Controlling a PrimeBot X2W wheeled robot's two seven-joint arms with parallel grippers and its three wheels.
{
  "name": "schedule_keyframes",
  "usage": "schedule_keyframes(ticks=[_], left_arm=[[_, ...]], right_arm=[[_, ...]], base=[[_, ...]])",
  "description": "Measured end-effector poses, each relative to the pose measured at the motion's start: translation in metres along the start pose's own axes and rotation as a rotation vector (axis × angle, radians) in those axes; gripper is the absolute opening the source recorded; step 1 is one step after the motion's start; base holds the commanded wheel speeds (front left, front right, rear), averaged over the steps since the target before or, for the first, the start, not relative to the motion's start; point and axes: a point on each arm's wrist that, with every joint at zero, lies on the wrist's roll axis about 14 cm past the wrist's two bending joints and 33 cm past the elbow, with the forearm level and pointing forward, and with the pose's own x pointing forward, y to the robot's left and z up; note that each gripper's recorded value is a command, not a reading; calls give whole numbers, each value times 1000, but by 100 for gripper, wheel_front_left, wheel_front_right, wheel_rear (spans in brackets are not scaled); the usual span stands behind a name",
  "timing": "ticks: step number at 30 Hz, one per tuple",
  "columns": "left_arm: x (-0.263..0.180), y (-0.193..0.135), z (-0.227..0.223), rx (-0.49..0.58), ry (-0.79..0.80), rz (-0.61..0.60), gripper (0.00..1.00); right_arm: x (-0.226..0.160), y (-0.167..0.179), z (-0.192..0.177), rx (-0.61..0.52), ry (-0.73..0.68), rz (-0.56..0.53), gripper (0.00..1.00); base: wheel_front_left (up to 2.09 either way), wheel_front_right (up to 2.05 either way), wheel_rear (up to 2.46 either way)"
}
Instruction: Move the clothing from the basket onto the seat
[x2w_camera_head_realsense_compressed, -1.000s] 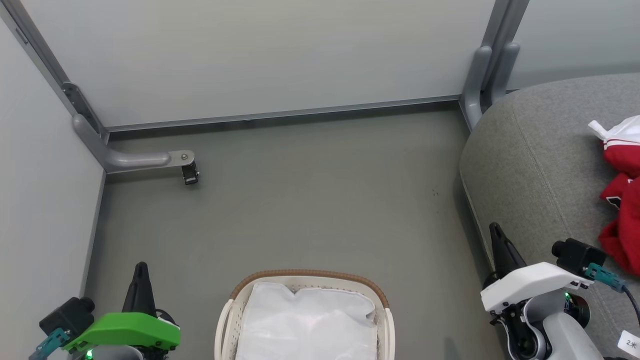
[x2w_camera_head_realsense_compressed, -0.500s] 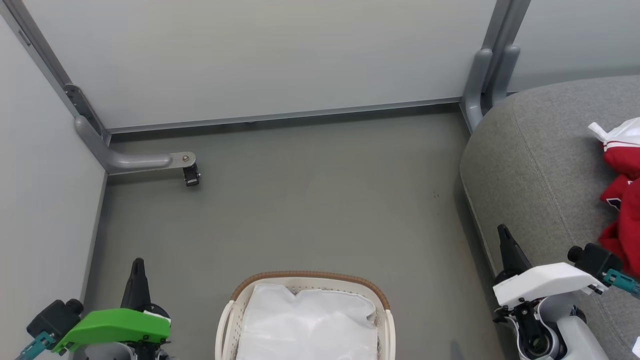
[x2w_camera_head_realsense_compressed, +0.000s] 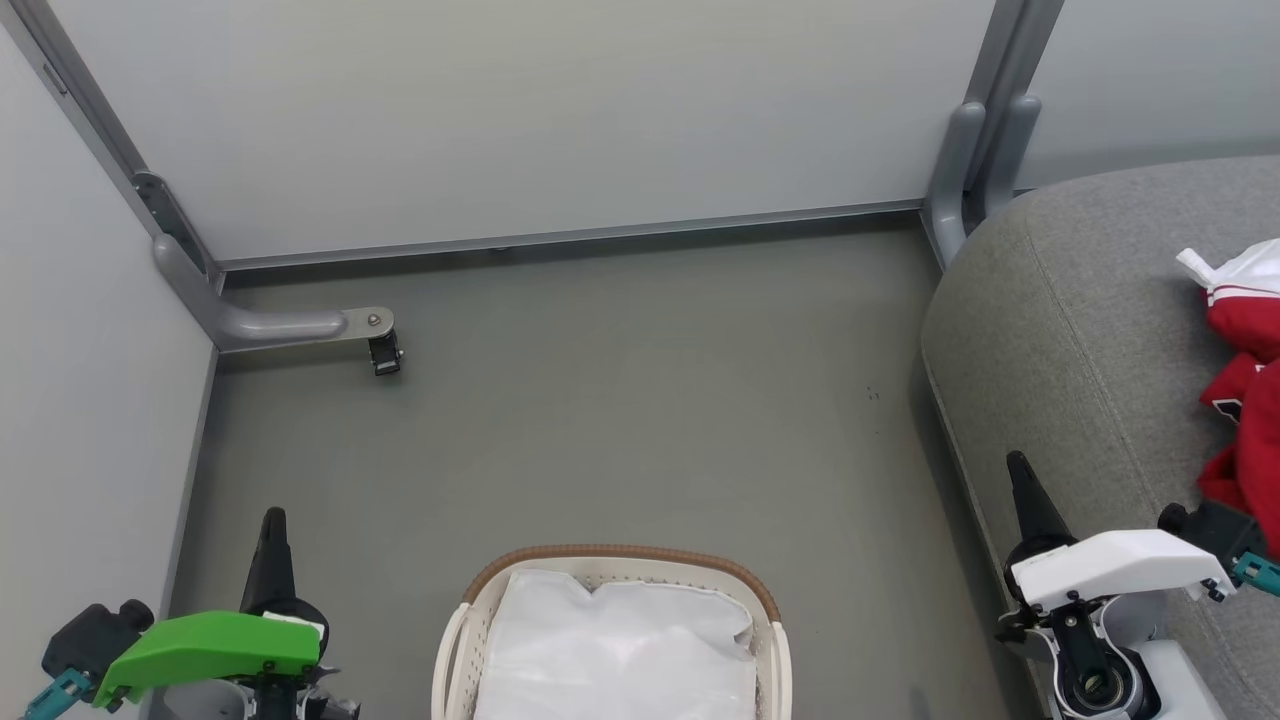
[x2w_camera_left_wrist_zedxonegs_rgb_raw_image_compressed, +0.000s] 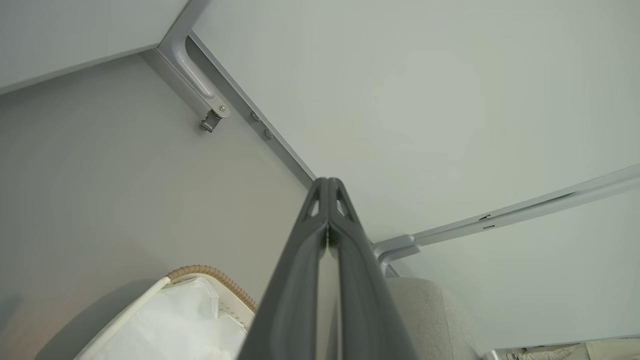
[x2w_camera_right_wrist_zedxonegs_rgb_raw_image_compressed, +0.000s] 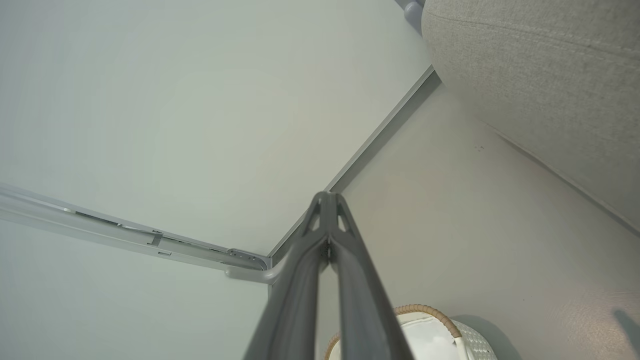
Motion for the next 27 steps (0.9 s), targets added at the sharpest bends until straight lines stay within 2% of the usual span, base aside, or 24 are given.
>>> schedule_keyframes(ticks=[27], left_arm=[[0, -17, 10, -267, 0, -56, 0]], right_arm=[[-4, 4, 12, 275, -14, 21, 0]], base=[[0, 0, 0]])
